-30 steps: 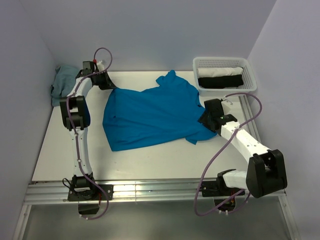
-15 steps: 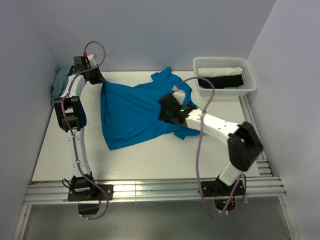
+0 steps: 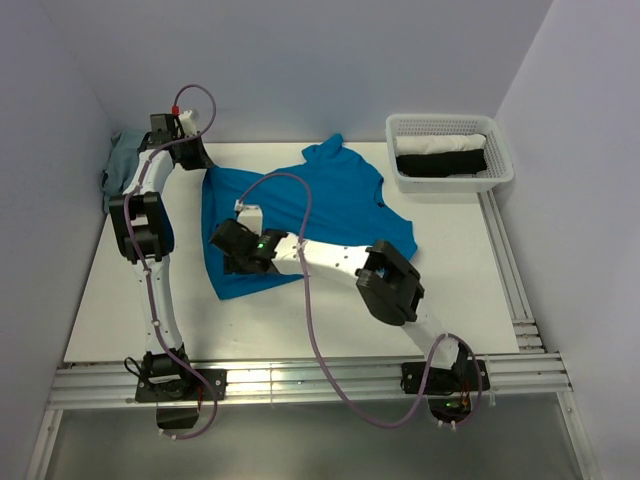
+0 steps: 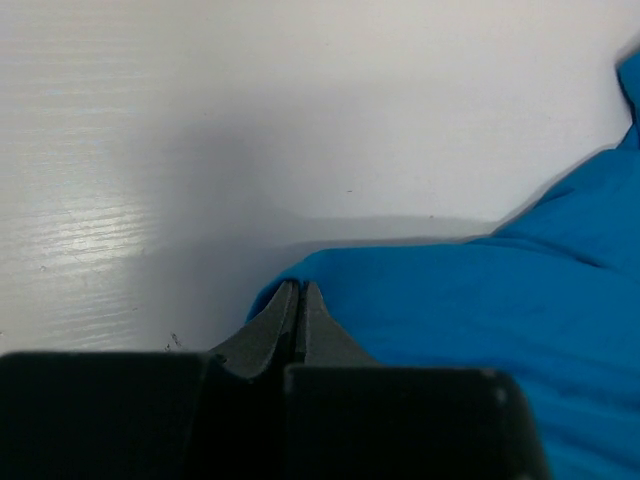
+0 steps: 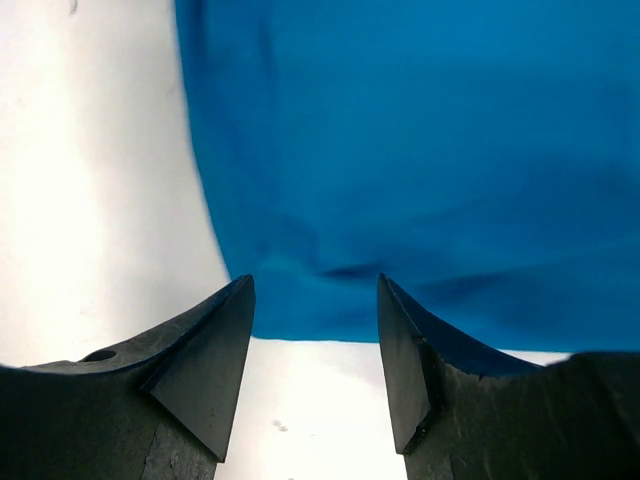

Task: Roll the t-shirts
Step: Flatten the tshirt

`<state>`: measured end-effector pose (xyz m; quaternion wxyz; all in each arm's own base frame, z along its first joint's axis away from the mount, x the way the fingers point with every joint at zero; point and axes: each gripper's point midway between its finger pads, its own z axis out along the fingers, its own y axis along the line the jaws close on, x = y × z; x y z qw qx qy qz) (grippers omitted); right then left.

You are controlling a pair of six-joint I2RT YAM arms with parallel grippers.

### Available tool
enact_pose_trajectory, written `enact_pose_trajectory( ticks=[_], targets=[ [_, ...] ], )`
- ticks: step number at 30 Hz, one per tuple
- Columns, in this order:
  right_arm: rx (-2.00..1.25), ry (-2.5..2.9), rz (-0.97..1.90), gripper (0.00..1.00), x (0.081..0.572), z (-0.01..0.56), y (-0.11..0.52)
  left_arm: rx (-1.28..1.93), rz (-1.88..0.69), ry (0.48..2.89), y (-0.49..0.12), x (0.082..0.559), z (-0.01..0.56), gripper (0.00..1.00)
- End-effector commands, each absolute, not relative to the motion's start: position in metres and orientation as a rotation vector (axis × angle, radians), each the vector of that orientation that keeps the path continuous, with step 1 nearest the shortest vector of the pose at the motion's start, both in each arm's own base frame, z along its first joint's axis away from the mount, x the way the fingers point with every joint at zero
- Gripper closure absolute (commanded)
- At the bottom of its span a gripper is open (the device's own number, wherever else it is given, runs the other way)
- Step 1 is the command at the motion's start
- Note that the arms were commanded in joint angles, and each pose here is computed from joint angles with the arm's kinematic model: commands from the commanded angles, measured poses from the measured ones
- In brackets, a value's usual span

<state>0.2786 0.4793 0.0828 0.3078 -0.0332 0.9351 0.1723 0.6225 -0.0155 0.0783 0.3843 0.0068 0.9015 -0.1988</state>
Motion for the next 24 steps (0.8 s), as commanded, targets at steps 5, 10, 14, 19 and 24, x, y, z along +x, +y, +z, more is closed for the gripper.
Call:
enact_pose_trajectory(
  ticks=[5, 10, 14, 19, 24],
  targets=[
    [-0.13, 2.484, 0.502, 0.41, 0.262, 0.084, 0.521, 0.057, -0.492, 2.246, -0.015, 0.625, 0.107, 1.0],
    [-0.143, 2.514, 0.474, 0.43, 0.252, 0.072, 0.527, 0.057, -0.49, 2.249, -0.015, 0.627, 0.106, 1.0],
    [-0.138, 2.537, 0.445, 0.44, 0.247, 0.061, 0.523, 0.059, -0.487, 2.248, -0.014, 0.627, 0.107, 1.0],
    [-0.166, 2.556, 0.43, 0.49, 0.233, 0.05, 0.527, 0.059, -0.488, 2.253, -0.014, 0.627, 0.104, 1.0],
    [-0.182, 2.57, 0.424, 0.52, 0.223, 0.042, 0.531, 0.059, -0.483, 2.256, -0.014, 0.628, 0.102, 1.0]
  ],
)
